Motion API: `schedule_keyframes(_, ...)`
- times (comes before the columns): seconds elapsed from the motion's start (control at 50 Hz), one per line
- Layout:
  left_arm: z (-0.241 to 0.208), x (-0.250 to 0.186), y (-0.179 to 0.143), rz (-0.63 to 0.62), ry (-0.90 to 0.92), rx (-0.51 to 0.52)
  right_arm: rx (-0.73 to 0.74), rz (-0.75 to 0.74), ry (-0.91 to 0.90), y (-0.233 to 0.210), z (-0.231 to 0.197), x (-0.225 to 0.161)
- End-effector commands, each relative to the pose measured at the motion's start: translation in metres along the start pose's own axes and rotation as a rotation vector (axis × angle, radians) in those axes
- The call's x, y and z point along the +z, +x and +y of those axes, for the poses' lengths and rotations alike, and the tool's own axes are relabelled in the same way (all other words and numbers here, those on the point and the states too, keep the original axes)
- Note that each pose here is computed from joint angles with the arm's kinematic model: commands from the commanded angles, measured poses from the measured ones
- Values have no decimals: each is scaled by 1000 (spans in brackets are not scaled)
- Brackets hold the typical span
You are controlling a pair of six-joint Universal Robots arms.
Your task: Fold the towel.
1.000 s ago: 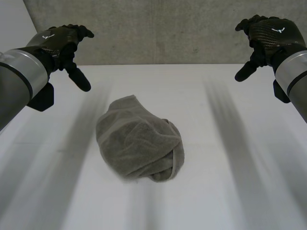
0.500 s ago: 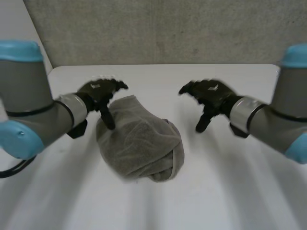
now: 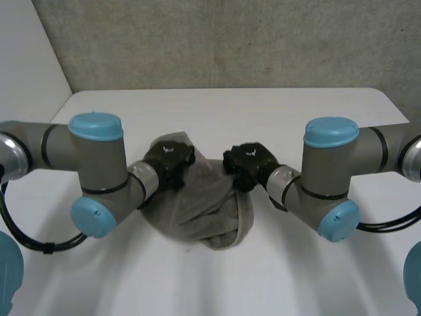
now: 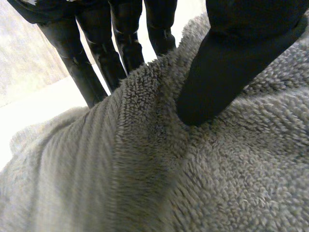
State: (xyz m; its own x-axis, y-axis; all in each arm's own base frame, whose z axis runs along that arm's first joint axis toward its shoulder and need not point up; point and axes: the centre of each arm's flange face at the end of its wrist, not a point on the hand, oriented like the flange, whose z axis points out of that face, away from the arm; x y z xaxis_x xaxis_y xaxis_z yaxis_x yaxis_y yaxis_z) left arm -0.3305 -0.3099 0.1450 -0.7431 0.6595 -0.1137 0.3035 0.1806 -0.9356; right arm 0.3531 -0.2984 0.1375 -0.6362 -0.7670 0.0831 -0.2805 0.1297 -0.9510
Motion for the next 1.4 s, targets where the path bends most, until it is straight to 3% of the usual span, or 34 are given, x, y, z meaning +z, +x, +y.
schedule_keyframes(0.02,-86,-7,-11,-48,257,52,-69,43,192,13,-58,5)
schedule_keyframes(0.06,-110,-12,-15,-67,332,66,-98,66,258,17,-82,2)
schedule_keyframes(0.1,-168,-31,-25,-143,536,93,-170,159,429,29,-141,-14)
schedule_keyframes(0.12,-168,-31,-25,-144,537,93,-171,160,430,29,-141,-14)
schedule_keyframes(0.16,-222,-64,-36,-249,758,102,-204,302,638,41,-198,-44)
schedule_keyframes(0.26,-255,-100,-41,-335,933,82,-245,365,803,40,-235,-81)
schedule_keyframes(0.34,-235,-100,-36,-327,873,81,-277,276,738,27,-219,-87)
schedule_keyframes(0.4,-197,-93,-23,-289,753,71,-296,157,584,10,-182,-83)
schedule_keyframes(0.44,-150,-85,-8,-245,609,60,-296,39,361,-9,-137,-87)
schedule_keyframes(0.5,-124,-83,-2,-228,531,54,-298,-10,235,-18,-113,-91)
schedule_keyframes(0.54,-74,-84,10,-194,380,49,-322,-90,10,-32,-72,-103)
schedule_keyframes(0.56,-73,-84,10,-194,379,49,-322,-91,9,-32,-72,-103)
schedule_keyframes(0.6,-30,-93,23,-156,236,40,-325,-187,-183,-46,-37,-114)
schedule_keyframes(0.66,-12,-100,32,-128,165,40,-314,-241,-305,-51,-17,-122)
schedule_keyframes(0.7,13,-116,48,-74,24,43,-304,-244,-334,-50,-13,-124)
schedule_keyframes(0.76,22,-128,51,-55,-90,35,-306,-237,-326,-48,-14,-123)
schedule_keyframes(0.88,10,-139,44,-67,-134,30,-330,-201,-260,-43,-25,-118)
schedule_keyframes(0.98,-16,-136,20,-141,-47,12,-347,-134,-185,-29,-40,-110)
schedule_keyframes(1.24,-23,-121,2,-195,54,10,-446,-49,9,-15,-63,-87)
schedule_keyframes(1.4,-5,-102,18,20,56,111,-458,-43,-3,-12,-56,-77)
